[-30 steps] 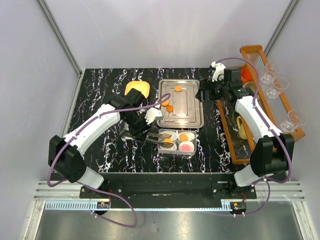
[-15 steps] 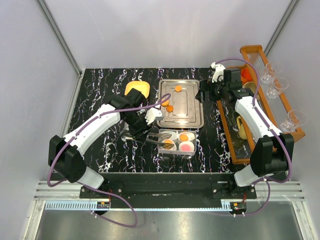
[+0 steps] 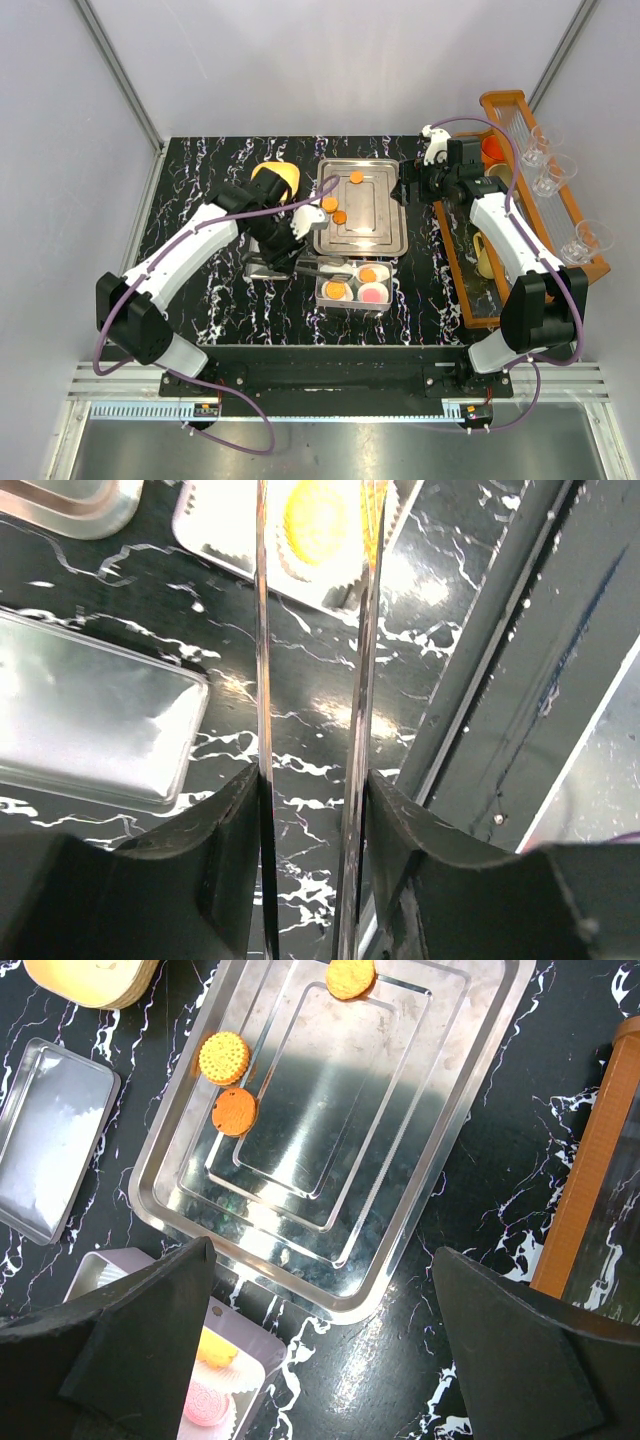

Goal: Pack the cookies

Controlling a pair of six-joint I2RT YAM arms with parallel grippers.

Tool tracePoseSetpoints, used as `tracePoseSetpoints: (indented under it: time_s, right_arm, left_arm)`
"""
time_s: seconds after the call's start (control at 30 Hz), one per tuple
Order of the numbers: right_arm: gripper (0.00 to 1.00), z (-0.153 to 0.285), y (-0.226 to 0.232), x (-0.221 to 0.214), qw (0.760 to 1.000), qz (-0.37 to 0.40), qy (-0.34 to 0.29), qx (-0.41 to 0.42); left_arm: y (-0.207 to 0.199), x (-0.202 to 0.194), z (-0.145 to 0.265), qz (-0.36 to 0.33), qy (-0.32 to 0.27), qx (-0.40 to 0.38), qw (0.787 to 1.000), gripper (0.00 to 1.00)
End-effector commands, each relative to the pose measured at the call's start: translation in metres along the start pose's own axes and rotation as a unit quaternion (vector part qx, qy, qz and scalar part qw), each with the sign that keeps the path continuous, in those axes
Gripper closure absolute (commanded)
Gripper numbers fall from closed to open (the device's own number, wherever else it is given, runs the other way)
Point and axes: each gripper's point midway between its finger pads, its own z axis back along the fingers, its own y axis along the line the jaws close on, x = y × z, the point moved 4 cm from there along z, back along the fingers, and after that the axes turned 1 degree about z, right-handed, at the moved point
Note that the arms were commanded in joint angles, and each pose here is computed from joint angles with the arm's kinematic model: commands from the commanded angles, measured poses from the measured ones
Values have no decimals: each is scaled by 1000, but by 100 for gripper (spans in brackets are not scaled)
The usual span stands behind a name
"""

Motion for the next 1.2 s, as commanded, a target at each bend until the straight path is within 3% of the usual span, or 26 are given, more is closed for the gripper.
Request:
tracePoseSetpoints:
  time_s: [0.0, 0.27, 0.63, 1.17]
  right_arm:
    - [0, 1, 1, 11, 1000, 4, -24, 5]
    - [1, 2, 1, 15, 1000, 7, -26, 5]
    - [0, 3, -1, 16, 1000, 6, -27, -1]
    - [0, -3, -5, 10, 1000, 7, -17, -6]
  left_arm:
    - [17, 33, 21, 0, -62, 38, 997, 55]
    - [67, 69, 38, -2, -100, 116, 988, 55]
    - [148, 86, 17, 28, -103, 155, 982, 54]
    - [178, 74, -14, 55, -82, 134, 986, 53]
